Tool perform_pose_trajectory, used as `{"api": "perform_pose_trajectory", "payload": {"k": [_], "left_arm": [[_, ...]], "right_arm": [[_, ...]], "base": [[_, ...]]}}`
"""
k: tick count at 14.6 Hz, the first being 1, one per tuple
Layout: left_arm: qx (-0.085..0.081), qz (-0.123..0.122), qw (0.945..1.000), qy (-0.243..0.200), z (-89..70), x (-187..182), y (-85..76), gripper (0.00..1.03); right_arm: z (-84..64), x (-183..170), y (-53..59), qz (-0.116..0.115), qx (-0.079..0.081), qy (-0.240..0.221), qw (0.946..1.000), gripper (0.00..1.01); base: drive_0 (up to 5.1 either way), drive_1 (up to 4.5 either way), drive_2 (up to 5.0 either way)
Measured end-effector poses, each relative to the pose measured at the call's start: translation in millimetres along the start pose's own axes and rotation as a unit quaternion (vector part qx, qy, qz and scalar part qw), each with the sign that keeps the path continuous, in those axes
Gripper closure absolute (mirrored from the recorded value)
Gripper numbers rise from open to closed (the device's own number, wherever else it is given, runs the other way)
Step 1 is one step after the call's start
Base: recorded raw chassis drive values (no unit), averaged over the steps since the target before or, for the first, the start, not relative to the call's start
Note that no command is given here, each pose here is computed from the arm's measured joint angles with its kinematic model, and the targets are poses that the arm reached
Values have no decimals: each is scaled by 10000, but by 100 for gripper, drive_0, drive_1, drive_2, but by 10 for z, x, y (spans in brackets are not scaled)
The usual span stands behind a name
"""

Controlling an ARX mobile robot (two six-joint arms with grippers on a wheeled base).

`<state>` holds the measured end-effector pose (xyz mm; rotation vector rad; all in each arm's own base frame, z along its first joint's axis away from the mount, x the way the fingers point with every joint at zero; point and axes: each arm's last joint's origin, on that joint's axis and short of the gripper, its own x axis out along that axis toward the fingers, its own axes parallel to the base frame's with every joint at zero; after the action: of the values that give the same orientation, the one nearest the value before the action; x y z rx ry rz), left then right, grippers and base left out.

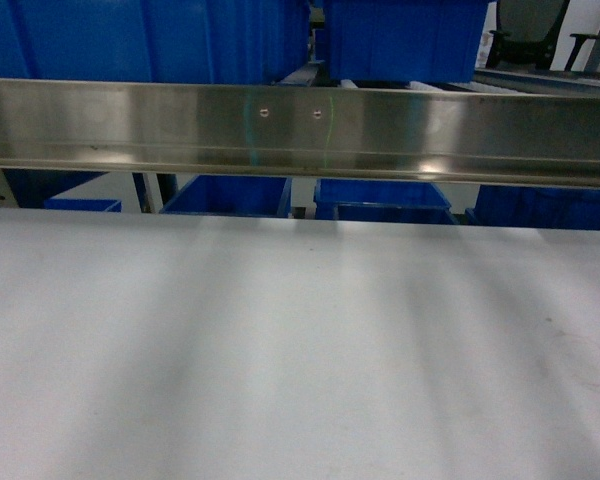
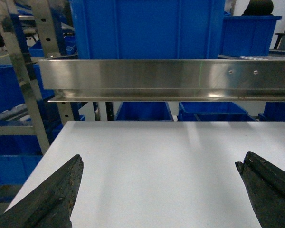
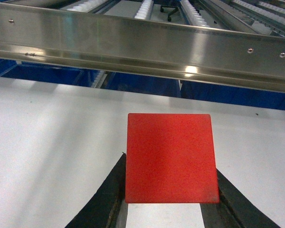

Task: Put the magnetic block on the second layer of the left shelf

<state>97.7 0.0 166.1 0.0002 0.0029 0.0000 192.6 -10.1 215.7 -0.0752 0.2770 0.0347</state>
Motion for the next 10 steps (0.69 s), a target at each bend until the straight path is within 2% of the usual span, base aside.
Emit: {"api": "perform_pose_trajectory", "payload": {"k": [10], "left_arm": [[-2, 0, 10000, -10, 2, 0, 0, 5]], "right_arm": [[0, 0, 0, 0, 0, 2, 10000, 68]], "base": [[-502, 242, 242]]}}
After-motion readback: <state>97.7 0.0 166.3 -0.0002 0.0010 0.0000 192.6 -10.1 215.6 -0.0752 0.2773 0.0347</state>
